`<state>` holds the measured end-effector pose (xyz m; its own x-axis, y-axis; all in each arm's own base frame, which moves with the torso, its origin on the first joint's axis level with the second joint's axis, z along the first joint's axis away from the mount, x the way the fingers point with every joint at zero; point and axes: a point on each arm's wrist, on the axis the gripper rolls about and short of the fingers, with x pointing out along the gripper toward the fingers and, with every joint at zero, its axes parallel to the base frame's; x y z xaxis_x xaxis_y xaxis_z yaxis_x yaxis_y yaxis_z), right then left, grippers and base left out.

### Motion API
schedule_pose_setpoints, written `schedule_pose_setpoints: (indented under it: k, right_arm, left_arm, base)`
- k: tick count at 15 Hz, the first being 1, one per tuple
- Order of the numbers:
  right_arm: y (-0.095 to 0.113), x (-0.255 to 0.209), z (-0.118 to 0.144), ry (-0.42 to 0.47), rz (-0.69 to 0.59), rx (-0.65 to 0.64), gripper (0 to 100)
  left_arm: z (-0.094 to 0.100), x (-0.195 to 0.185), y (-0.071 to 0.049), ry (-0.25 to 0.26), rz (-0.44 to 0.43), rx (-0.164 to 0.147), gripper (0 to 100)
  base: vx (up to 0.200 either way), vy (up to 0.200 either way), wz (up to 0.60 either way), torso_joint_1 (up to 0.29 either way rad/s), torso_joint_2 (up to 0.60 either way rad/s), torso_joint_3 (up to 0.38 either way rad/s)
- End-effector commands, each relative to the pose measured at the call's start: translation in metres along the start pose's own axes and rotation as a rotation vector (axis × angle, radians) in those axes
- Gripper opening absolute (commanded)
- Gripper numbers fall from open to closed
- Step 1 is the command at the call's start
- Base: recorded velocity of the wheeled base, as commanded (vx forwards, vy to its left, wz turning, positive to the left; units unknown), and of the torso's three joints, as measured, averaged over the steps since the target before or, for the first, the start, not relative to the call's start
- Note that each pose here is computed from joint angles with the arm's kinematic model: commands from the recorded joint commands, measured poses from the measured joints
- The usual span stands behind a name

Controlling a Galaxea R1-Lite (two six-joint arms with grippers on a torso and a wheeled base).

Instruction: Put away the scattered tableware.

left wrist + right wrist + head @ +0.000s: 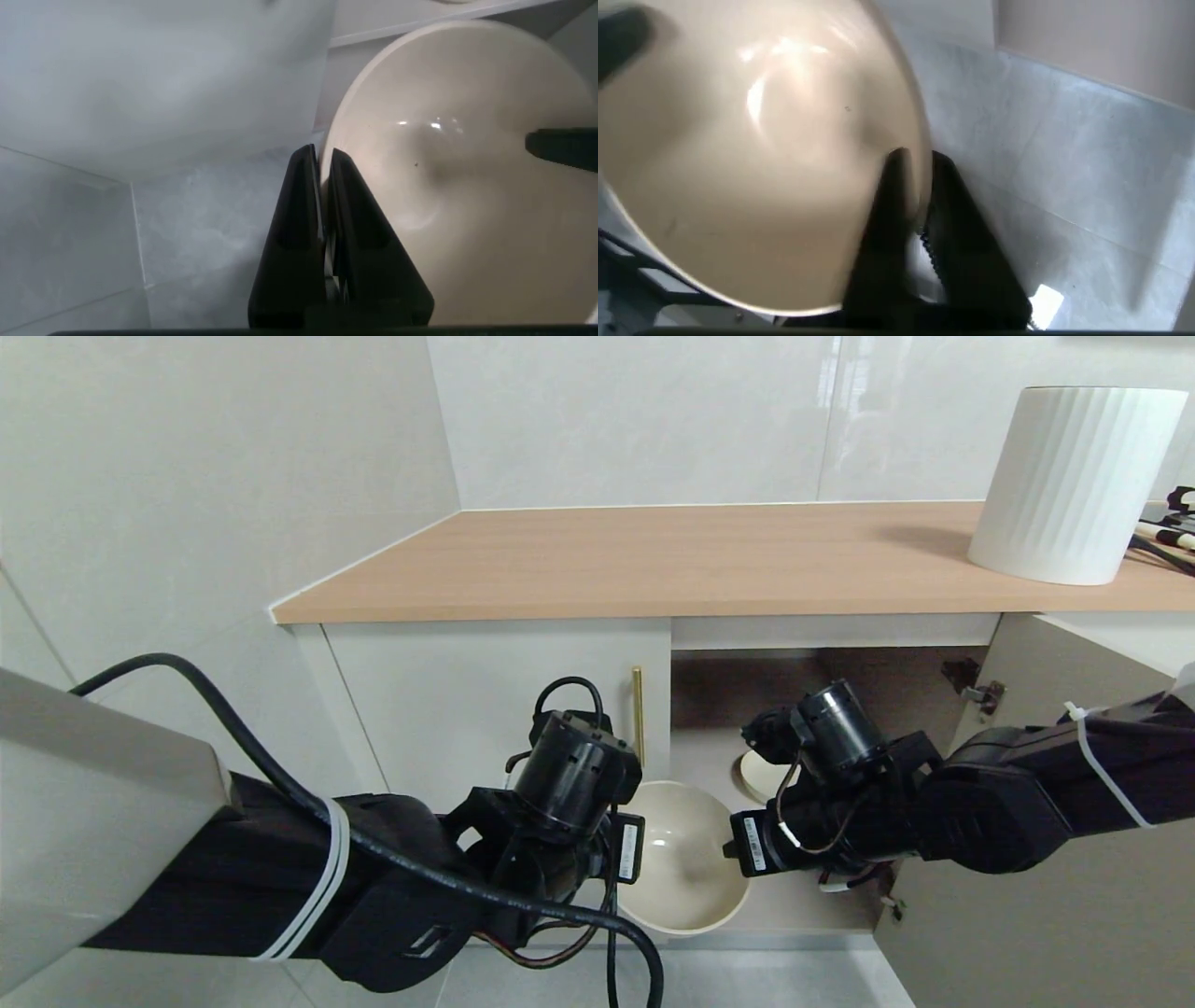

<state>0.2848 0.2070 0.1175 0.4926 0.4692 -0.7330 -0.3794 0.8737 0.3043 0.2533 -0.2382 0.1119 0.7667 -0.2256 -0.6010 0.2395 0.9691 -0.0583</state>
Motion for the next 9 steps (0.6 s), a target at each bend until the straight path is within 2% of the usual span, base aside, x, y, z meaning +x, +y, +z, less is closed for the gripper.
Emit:
schedule_pose_setpoints:
  k: [1,8,9]
  right_arm:
    - [-0.0004,0.0022,-0.0009,0.006,-0.001,-0.001,0]
    - [0.0,0.0026,-0.0026,0.012,-0.003,-0.007,0]
    - [-0.0002,0.0031,-0.0028,0.013,-0.004,-0.009,0]
  left_arm:
    - [-0.0028,0.003,-0.0008,0.01,0.003,0.006,0]
    - [-0.0058,0.0064,-0.0011,0.023,0.008,0.013,0]
    - [-0.0063,0.0069,-0.0011,0.026,0.009,0.016,100]
  base:
    - [0.0,0.0,0.0,0.0,0.0,0.0]
    - [0.0,0.0,0.0,0.0,0.0,0.0]
    - [0.0,0.0,0.0,0.0,0.0,0.0]
